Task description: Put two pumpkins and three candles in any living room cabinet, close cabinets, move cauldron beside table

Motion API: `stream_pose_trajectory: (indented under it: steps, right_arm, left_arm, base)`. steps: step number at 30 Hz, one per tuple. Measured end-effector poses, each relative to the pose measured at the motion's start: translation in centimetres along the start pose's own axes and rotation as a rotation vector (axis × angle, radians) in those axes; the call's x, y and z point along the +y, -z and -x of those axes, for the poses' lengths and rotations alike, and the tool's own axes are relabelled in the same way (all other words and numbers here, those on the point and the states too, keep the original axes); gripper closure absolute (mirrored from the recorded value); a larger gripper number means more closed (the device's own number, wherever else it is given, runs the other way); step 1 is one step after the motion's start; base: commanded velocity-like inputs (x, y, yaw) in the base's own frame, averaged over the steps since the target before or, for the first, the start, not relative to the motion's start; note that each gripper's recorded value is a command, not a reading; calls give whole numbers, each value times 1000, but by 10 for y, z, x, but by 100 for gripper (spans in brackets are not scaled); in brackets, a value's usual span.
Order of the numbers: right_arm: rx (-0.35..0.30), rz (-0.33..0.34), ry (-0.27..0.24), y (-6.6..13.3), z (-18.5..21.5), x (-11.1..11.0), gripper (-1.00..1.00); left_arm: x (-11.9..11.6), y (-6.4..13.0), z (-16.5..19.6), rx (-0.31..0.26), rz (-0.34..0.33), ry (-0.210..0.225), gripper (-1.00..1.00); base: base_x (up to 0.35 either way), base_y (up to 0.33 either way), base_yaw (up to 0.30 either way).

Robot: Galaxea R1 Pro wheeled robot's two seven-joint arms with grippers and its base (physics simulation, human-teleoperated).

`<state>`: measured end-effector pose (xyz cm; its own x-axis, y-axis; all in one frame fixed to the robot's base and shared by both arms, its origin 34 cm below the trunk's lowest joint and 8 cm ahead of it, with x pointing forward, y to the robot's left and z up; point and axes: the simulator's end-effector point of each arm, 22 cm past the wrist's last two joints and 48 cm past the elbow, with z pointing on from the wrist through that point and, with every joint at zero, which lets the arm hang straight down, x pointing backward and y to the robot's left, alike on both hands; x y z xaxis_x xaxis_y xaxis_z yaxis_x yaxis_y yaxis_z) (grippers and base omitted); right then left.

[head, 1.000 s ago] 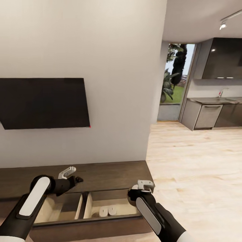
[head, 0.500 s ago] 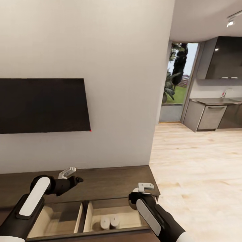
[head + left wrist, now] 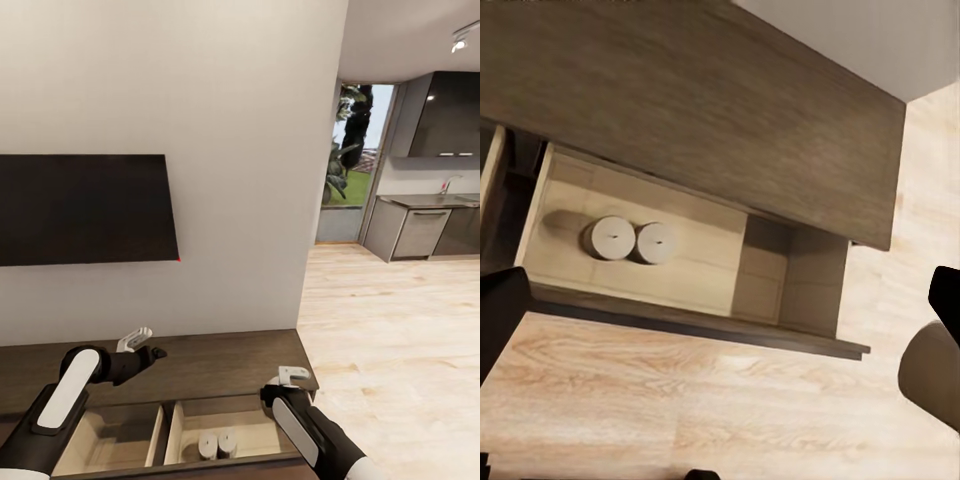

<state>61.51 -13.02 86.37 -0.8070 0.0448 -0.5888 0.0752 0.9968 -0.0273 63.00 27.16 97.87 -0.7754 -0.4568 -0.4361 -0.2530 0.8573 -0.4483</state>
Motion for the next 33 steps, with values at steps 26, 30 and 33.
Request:
stream_pose_trajectory:
  steps: [26, 30, 33]
  right_arm:
    - [2, 11, -27, -40, -13, 8, 100]
    - [2, 10, -29, -45, -15, 9, 100]
    - [2, 11, -29, -47, -17, 10, 100]
  left_arm:
    - [-73, 8, -20, 59, -302, 59, -100]
    - [-70, 12, -19, 72, -332, 72, -100]
    - [-74, 16, -19, 93, -379, 97, -100]
  base:
    - [0, 0, 0]
    - [0, 0, 0]
    - [0, 0, 0]
